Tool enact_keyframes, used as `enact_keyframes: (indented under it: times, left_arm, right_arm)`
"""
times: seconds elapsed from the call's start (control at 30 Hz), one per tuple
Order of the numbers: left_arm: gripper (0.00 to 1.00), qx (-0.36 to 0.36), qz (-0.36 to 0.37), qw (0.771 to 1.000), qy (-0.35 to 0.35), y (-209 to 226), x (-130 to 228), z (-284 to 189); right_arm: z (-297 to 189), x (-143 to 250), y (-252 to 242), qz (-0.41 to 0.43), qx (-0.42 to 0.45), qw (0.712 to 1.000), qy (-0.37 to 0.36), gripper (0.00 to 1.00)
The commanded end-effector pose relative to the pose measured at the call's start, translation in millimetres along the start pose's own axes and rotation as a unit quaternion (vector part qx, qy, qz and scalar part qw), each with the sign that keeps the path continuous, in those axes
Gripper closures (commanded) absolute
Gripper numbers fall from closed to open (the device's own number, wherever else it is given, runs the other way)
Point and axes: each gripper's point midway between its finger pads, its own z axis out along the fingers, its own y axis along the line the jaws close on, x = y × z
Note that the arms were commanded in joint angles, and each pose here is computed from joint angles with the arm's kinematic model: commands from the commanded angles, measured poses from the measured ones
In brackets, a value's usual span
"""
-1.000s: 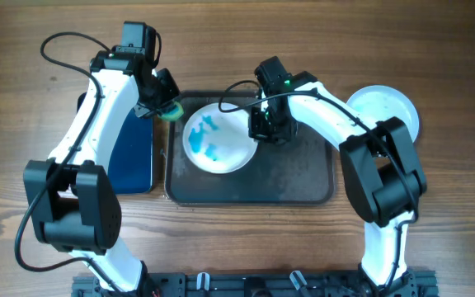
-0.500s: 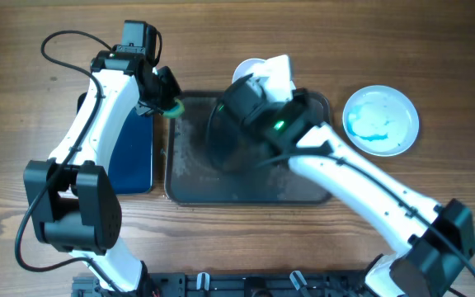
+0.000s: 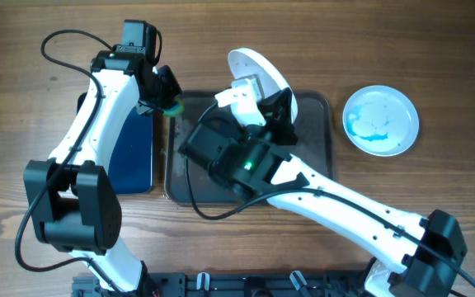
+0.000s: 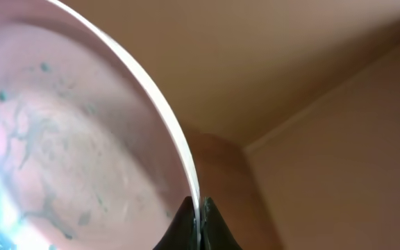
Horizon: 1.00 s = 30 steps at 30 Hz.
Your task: Clean dirty plates on tray and stack at the side
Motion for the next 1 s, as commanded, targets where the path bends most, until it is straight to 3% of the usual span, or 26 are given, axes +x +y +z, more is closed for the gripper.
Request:
enact_keyframes:
  times: [0.0,0.1,0.17,0.4,0.5,0.53,0.57,0.6,0.67,0.83,0.97]
  left_arm:
    - [0.96,0.007,0.005,1.000,-0.015,-5.0,-5.1,-9.6]
    - [0.96,0.003,0.005,1.000,-0.010,-3.3,-2.6,-9.5]
    - [0.96,0.003,0.005,1.000,-0.010,-3.2,-2.4,-9.5]
    - [0.96,0.003,0.005,1.000,-0.010,-3.2,-2.5,-9.5]
    - [0.96,0.003,0.005,1.000,-0.010,-3.3,-2.5,-9.5]
    - [0.96,0.003,0.005,1.000,-0.010,-3.3,-2.6,-9.5]
    - [0.96,0.003,0.005,1.000,-0.010,-3.3,-2.6,-9.5]
    - [0.96,0.003,0.005,1.000,-0.010,-3.3,-2.6,-9.5]
    - [0.96,0.003,0.005,1.000,-0.010,-3.3,-2.6,-9.5]
    - [0.96,0.003,0.005,1.000,-0.010,-3.3,-2.5,-9.5]
    - [0.96,0.003,0.005,1.000,-0.010,-3.3,-2.5,-9.5]
  right_arm:
    - [20.5,35.0,42.6,0.089,-0.167,0.972,0.137,0.96]
    - [27.4,63.9,90.7,0.169,-0.333,0.884,0.281,0.96]
    - [33.1,74.8,110.0,0.197,-0.388,0.834,0.338,0.96]
    - [30.1,130.4,180.0,0.206,-0.435,0.730,0.485,0.96]
    - [27.0,139.1,188.7,0.186,-0.449,0.721,0.493,0.95]
    - [27.3,138.8,188.8,0.174,-0.458,0.725,0.485,0.89]
    - [28.3,138.2,188.8,0.154,-0.472,0.730,0.470,0.78]
    - [30.2,137.7,188.1,0.137,-0.484,0.733,0.457,0.61]
    - [35.6,136.2,187.7,0.107,-0.513,0.736,0.429,0.46]
    - [66.8,143.2,192.3,0.064,-0.537,0.745,0.389,0.46]
    - [76.8,138.6,214.1,0.054,-0.579,0.724,0.371,0.58]
